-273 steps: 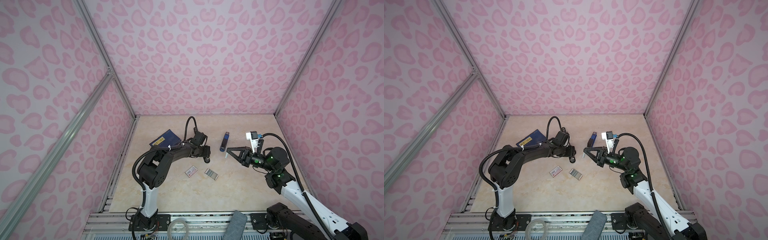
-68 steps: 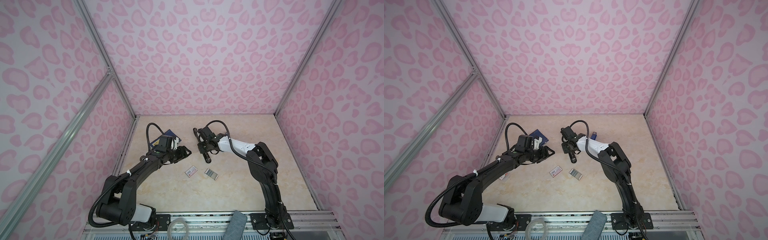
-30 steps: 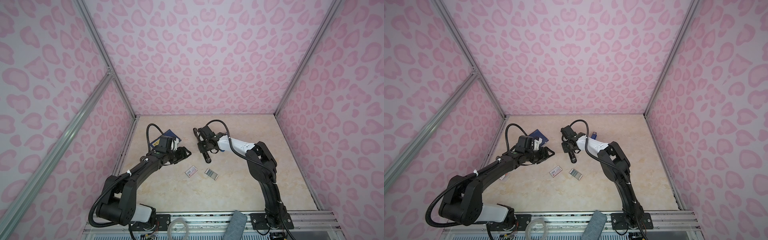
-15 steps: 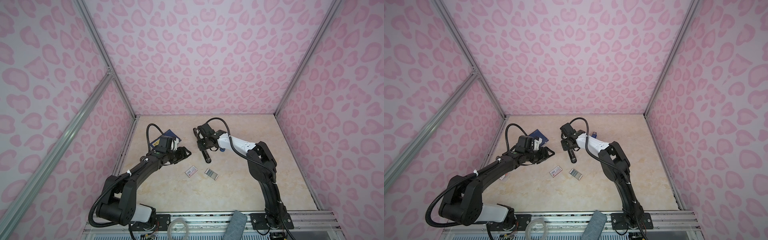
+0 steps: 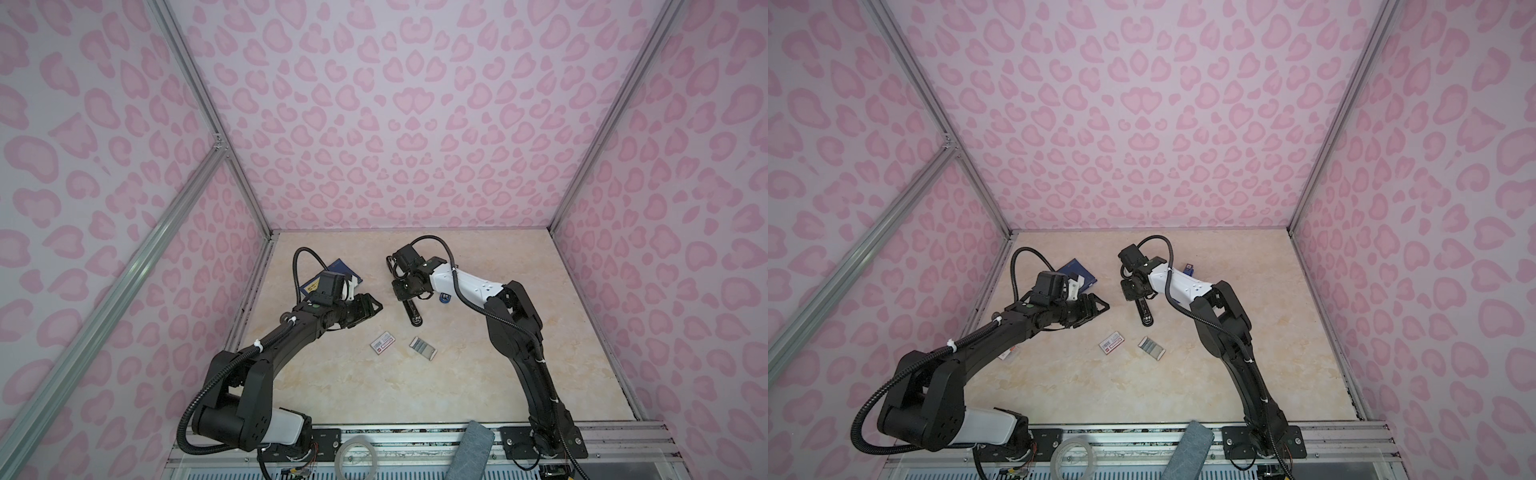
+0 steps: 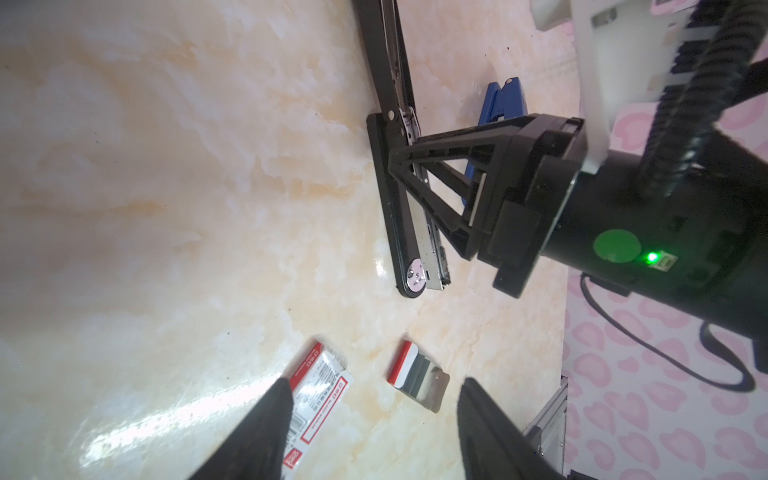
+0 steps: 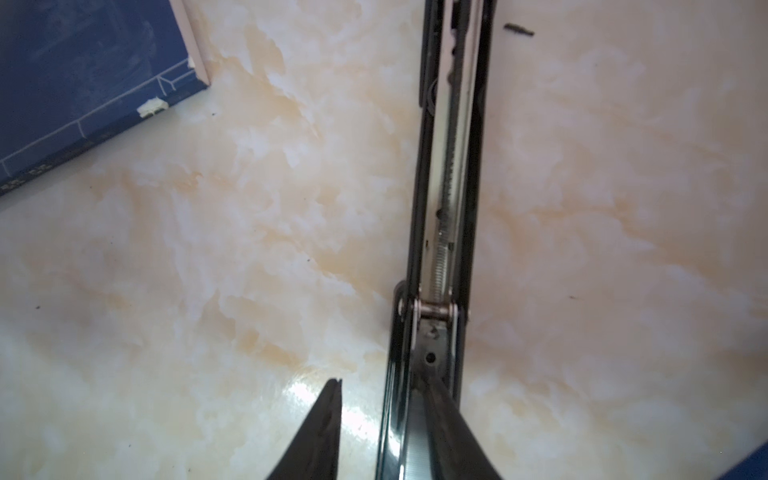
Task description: Load the staples into the stapler
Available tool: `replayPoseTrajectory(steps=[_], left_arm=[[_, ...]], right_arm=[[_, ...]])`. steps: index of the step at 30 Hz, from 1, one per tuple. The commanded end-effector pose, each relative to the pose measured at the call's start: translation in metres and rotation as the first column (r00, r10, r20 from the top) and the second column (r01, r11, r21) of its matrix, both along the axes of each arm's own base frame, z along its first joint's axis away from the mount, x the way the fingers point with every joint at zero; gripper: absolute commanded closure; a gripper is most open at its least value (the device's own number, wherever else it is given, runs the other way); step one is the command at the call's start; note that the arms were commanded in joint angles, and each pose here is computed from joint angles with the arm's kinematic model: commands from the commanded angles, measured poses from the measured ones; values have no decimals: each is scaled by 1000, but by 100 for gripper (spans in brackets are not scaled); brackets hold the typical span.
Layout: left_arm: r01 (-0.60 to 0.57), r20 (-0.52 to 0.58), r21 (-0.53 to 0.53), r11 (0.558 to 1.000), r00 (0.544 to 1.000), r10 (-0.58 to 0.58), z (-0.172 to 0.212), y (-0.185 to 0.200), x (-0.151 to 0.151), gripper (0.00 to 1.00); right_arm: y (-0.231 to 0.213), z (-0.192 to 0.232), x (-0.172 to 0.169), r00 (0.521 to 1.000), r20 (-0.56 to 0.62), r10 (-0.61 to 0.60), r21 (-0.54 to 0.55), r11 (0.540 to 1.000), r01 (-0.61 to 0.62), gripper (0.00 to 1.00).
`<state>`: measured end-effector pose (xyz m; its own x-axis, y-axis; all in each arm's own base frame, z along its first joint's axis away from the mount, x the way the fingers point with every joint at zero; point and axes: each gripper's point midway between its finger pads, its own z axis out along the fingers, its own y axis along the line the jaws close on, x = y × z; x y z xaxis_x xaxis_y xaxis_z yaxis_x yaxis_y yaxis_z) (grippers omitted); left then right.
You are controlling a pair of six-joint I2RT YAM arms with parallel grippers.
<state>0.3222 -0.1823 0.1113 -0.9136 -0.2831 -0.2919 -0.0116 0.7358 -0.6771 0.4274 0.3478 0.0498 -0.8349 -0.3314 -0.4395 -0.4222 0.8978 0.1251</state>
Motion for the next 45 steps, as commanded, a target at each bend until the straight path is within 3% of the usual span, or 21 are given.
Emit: replayPoseTrajectory(steps=[1, 16, 36, 45], left_arm=[[5, 29, -10, 1000, 1000, -4, 5, -2, 6, 34], [6, 20, -17, 1000, 1000, -6, 1, -4, 7, 34], [4, 22, -14, 1000, 1000, -3, 1, -2, 4, 34], [3, 21, -15, 1000, 1000, -3, 1, -2, 3, 35]], right_arm=[[-4, -11, -9, 999, -45, 14, -24, 1000, -15, 65], [-22, -30, -30, 986, -163, 35, -147, 987, -59, 66], [-10, -1, -8, 996, -83, 17, -134, 991, -28, 62], [-5, -8, -1, 996, -87, 20, -135, 990, -32, 62]])
